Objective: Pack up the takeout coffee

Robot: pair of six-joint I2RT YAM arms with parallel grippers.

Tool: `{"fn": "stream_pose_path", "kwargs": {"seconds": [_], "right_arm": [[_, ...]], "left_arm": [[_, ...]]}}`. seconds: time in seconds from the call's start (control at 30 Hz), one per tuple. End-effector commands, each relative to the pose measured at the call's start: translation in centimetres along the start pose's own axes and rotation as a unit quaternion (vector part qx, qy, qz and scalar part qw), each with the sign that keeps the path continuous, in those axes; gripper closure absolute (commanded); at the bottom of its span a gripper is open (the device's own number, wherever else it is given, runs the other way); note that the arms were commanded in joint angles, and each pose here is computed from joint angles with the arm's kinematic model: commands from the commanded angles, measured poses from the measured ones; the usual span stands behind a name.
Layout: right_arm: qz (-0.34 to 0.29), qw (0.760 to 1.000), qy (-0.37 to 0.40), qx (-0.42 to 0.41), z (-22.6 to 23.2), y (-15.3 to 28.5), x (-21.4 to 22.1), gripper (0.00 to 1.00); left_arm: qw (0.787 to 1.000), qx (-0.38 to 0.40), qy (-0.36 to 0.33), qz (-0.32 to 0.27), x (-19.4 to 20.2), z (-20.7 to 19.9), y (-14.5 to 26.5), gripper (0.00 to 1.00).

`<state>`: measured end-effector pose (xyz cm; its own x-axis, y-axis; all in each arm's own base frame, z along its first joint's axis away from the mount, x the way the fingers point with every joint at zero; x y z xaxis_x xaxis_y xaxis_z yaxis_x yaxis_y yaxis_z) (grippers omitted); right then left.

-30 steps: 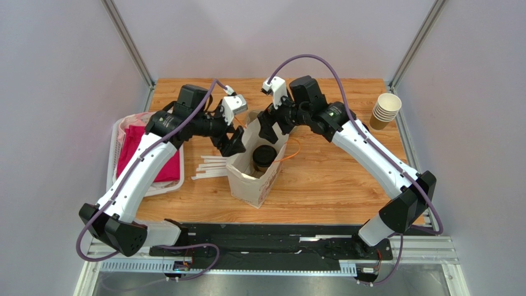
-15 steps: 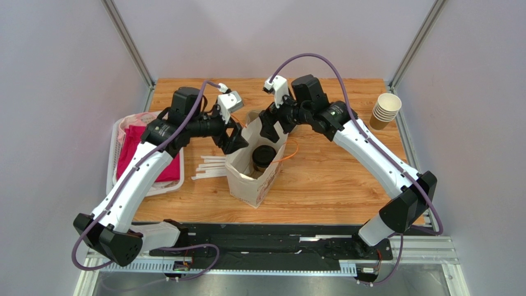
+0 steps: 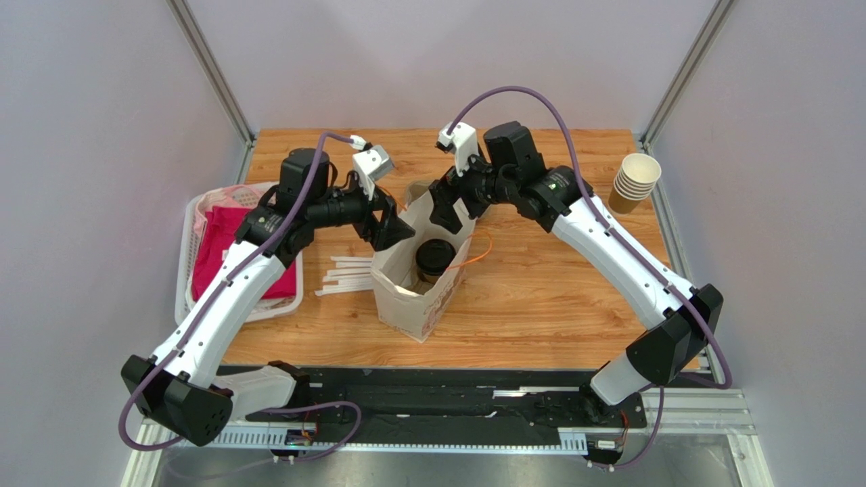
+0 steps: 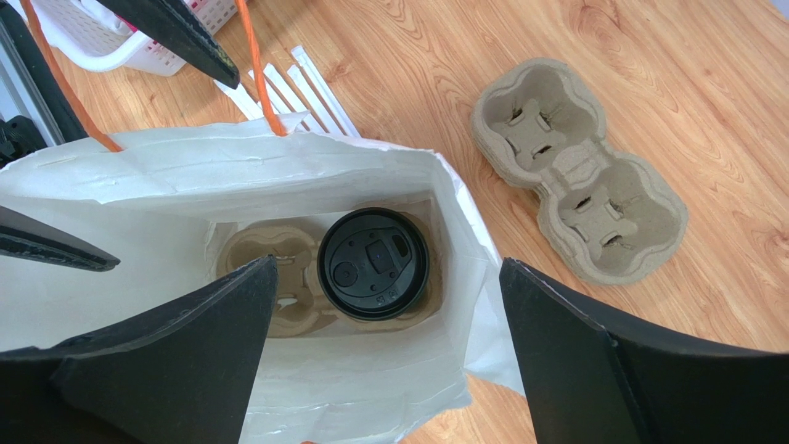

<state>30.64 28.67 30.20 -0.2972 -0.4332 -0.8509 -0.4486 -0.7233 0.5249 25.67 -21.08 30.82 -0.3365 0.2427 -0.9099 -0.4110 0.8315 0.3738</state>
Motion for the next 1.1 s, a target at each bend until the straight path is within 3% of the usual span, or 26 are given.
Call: {"fn": "stream_pose_path", "kwargs": {"seconds": [0.0, 0.33, 0.5, 0.7, 0.93, 1.07], "right_arm": [[-0.041, 0.999, 0.017, 0.006, 0.0, 1.8, -2.0, 0.04], [-0.045, 0.999, 0.016, 0.013, -0.5, 2.2, -2.2, 0.04], [-0.047, 0.999, 0.014, 0.019, -0.9, 2.3, -2.4, 0.04], [-0.047, 0.998, 0.012, 0.03, -1.3, 2.6, -2.2, 0.04], [-0.048, 0.998, 0.013, 0.044, -1.7, 3.0, -2.3, 0.04], [-0.049, 0.997, 0.013, 0.051, -1.9, 3.3, -2.3, 0.04]], "left_arm": [[0.998, 0.025, -0.006, -0.065, -3.1, -1.2, 0.7, 0.12], [0.994, 0.048, 0.053, -0.083, -4.0, -1.8, 0.2, 0.11], [0.987, 0.067, 0.127, -0.073, -3.6, -2.1, -0.6, 0.09], [0.975, 0.089, 0.177, -0.102, -4.7, -2.6, -1.1, 0.07], [0.968, 0.105, 0.178, -0.144, -7.1, -2.6, -1.3, 0.07], [0.97, 0.104, 0.134, -0.172, -9.0, -3.3, -1.1, 0.07]]}}
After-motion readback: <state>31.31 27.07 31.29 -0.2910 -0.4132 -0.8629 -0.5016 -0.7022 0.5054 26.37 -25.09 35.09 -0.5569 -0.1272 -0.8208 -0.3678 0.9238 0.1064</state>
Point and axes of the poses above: each gripper's point midway between its finger pads, its own y axis back along the fingers, its own z axis along the line the jaws close on, x = y × z, the point moved 2 cm from there along y, back along the fingers, and after that the axes turned 3 degrees about y, right-handed, at the moved point
